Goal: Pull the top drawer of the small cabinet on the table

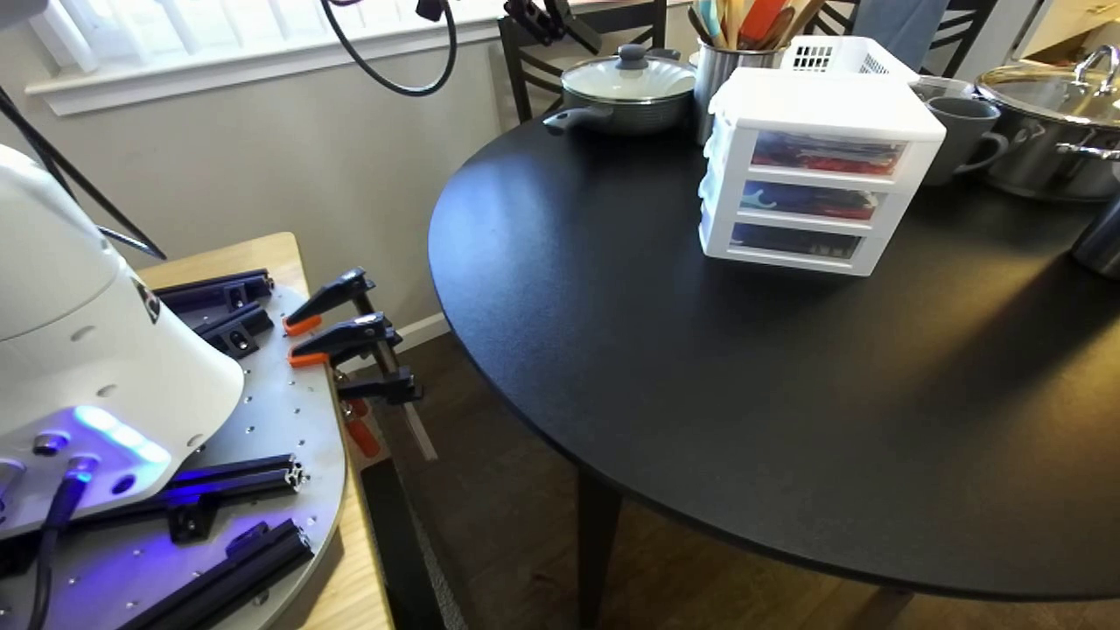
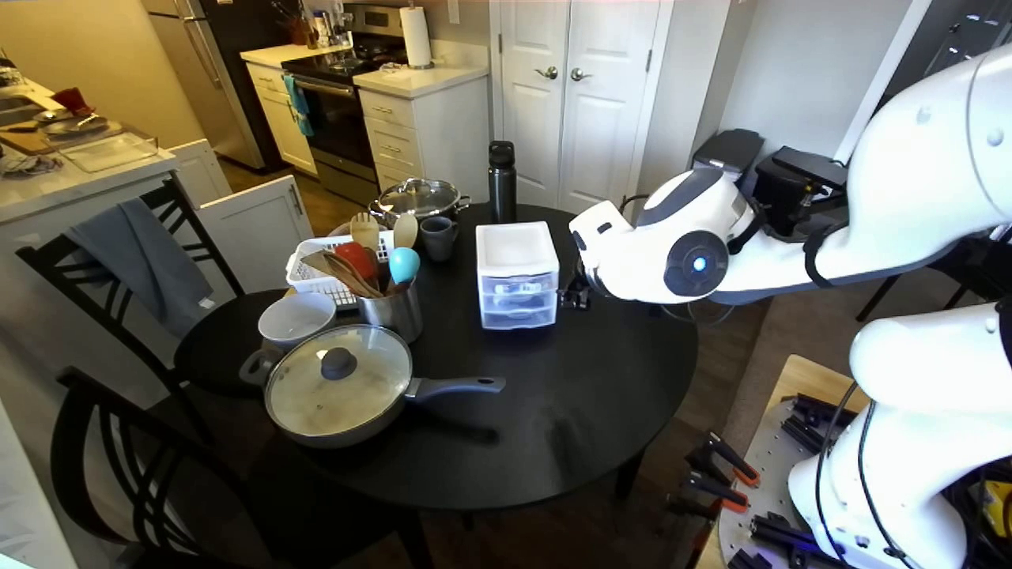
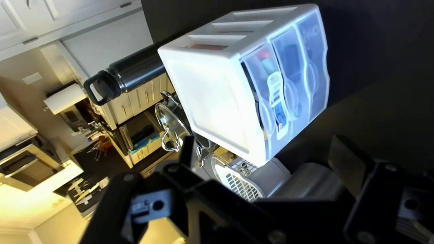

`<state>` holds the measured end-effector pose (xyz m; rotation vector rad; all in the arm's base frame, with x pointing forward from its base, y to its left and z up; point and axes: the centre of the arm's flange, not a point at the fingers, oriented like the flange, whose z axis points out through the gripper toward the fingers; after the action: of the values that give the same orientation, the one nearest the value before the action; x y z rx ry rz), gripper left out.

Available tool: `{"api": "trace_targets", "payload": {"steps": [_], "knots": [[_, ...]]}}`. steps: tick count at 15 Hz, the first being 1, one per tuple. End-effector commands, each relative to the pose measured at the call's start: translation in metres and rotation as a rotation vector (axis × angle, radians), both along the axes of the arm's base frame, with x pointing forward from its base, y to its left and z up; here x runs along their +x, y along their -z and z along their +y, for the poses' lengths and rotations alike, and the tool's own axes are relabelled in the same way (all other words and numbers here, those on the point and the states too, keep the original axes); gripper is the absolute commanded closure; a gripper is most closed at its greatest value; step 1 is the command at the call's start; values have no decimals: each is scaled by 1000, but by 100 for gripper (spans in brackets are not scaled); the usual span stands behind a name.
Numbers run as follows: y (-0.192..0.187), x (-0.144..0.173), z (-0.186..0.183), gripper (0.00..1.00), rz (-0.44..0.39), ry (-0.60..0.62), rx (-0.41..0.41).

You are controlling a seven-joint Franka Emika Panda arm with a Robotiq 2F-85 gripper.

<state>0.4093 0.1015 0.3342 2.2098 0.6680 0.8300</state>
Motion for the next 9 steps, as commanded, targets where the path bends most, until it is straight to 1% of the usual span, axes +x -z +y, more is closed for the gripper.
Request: {"api": "trace_targets", "payload": {"steps": [1, 5, 9], "knots": [[59, 28, -7, 0, -49, 39, -71], [89, 43, -14, 0, -62, 64, -158], [113, 61, -27, 0, -68, 49, -232]]}}
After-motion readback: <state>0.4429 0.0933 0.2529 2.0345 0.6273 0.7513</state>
